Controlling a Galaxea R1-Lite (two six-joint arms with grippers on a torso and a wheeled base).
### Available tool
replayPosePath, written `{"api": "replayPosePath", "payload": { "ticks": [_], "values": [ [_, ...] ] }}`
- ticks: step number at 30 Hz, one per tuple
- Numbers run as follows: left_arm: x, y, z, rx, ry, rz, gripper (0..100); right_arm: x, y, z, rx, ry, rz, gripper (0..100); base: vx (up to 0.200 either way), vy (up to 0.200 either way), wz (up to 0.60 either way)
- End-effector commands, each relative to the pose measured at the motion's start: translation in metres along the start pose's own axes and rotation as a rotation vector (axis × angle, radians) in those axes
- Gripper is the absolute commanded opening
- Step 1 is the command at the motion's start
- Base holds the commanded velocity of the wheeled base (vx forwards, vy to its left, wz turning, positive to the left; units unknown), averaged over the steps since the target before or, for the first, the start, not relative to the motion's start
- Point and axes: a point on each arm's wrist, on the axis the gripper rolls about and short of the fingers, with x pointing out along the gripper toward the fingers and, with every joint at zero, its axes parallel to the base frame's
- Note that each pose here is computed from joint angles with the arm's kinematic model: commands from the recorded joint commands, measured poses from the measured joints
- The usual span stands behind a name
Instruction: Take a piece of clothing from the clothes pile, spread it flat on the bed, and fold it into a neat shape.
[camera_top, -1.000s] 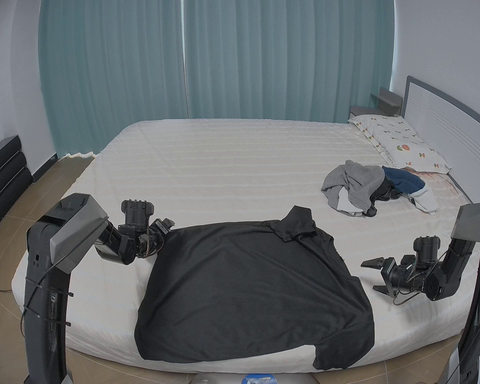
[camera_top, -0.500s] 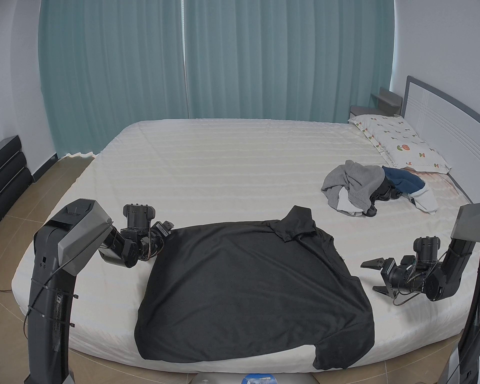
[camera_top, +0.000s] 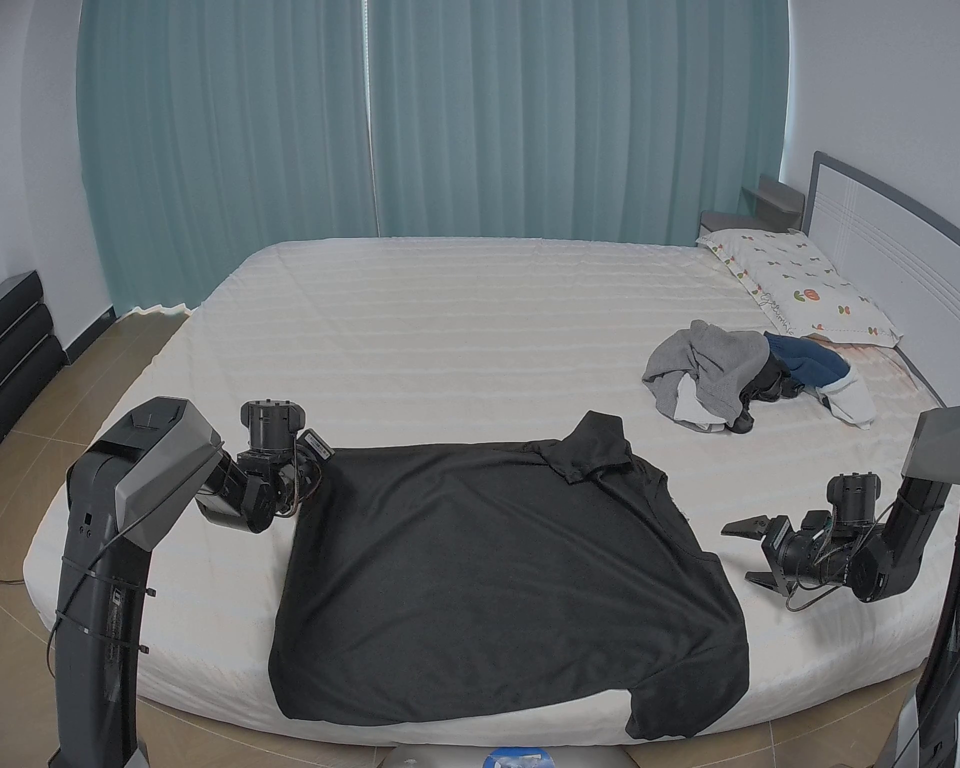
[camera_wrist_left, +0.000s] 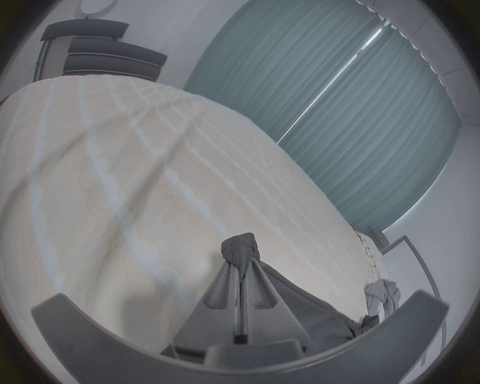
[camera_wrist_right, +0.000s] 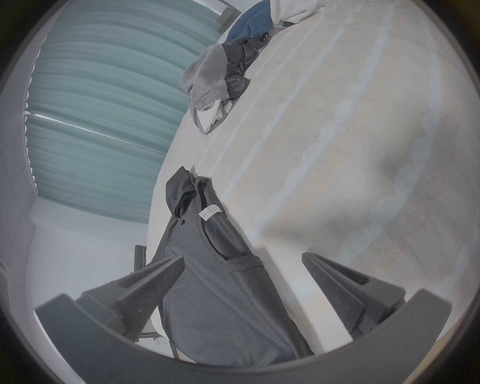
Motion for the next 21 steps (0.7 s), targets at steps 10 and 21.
{"api": "replayPosePath", "payload": {
  "ticks": [10,21],
  "values": [
    [0.019,0.003,-0.001,0.0,-0.117,-0.096,0,0.0,0.0,-0.001,0.0,0.002,-0.001,100,0.0,0.0,0.0],
    [0.026,0.004,0.003,-0.006,-0.137,-0.105,100,0.0,0.0,-0.001,0.0,0.002,-0.001,100,0.0,0.0,0.0]
  ]
}}
